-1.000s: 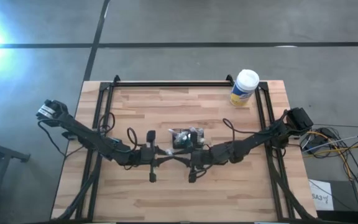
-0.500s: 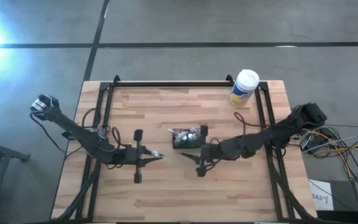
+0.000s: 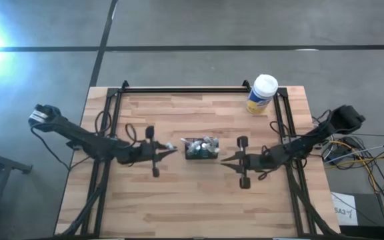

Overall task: Pick & Place toothbrushing station
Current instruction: Put the blue toothbrush into the black organizer, then return to Home Position

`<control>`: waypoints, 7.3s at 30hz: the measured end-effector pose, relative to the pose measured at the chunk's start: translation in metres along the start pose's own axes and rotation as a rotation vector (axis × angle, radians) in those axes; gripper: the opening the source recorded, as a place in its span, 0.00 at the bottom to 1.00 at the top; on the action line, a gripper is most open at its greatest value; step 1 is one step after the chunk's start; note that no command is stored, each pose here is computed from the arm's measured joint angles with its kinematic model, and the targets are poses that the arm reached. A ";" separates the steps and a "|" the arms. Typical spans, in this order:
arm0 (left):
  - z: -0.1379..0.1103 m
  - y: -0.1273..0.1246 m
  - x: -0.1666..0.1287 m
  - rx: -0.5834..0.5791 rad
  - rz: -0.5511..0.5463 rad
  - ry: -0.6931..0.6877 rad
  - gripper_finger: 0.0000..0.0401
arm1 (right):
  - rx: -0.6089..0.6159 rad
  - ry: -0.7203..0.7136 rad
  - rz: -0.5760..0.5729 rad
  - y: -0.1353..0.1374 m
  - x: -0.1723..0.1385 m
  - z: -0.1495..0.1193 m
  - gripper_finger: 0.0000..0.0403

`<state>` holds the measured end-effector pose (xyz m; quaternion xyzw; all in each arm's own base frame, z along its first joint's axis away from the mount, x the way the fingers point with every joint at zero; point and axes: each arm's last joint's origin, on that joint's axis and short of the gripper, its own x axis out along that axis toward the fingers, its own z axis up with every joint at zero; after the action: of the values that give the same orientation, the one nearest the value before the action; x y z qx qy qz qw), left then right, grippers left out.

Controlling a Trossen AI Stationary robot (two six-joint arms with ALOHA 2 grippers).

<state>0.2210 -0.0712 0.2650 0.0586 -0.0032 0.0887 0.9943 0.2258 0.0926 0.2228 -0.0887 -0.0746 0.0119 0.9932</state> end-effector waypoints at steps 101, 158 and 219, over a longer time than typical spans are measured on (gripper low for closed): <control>-0.022 0.058 -0.102 0.064 -0.093 0.038 0.01 | 0.315 0.014 -0.112 -0.056 -0.059 -0.036 0.02; -0.101 0.071 -0.116 -0.127 -0.169 0.080 0.01 | 0.298 0.021 -0.145 -0.077 -0.137 -0.039 0.02; -0.102 0.068 -0.114 -0.278 -0.266 -0.013 0.06 | 0.296 0.069 -0.193 -0.082 -0.138 -0.044 0.02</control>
<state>0.0963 -0.0127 0.1692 -0.0790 -0.0139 -0.0452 0.9957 0.0969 -0.0008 0.1740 0.0654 -0.0461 -0.0756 0.9939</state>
